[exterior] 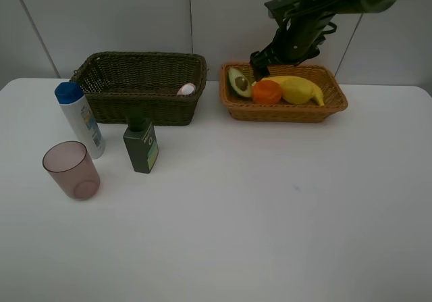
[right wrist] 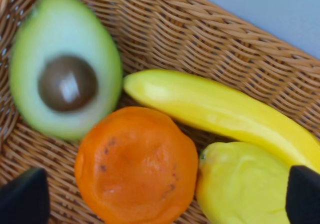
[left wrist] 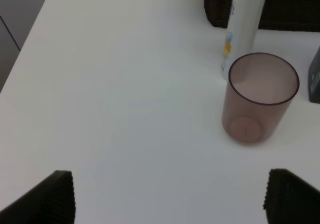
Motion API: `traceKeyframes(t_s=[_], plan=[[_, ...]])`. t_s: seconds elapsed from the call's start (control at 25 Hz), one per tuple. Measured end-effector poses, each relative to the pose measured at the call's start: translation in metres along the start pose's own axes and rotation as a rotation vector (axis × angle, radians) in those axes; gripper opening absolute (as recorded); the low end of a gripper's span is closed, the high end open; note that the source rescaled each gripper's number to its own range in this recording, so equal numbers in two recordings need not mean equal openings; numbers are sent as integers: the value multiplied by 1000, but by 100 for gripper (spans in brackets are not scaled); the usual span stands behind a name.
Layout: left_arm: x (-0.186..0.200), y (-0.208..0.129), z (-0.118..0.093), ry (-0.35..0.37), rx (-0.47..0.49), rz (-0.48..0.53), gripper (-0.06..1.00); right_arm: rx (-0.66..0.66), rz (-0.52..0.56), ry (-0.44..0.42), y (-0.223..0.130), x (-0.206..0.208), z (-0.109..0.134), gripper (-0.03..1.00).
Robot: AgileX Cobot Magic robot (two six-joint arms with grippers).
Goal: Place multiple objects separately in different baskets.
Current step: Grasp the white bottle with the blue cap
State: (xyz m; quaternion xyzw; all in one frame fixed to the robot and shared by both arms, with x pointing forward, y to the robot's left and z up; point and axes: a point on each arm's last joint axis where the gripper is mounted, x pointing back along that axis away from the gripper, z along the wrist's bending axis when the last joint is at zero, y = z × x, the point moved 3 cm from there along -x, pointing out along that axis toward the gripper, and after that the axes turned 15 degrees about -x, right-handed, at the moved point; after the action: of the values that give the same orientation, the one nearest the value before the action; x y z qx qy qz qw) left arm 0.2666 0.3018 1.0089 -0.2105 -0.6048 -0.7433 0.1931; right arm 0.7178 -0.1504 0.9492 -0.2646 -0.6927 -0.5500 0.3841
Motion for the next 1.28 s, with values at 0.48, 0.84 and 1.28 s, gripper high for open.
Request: traceKeyframes(t_s=[0.48, 0.84, 1.28], plan=[[0, 0, 0, 0, 0, 0, 100, -15, 38, -11, 0, 21, -4, 100], [0, 0, 0, 0, 0, 0, 100, -48, 68, -9, 6, 79, -11, 100], [0, 0, 0, 0, 0, 0, 100, 20, 108, 52, -22, 170, -16, 100]])
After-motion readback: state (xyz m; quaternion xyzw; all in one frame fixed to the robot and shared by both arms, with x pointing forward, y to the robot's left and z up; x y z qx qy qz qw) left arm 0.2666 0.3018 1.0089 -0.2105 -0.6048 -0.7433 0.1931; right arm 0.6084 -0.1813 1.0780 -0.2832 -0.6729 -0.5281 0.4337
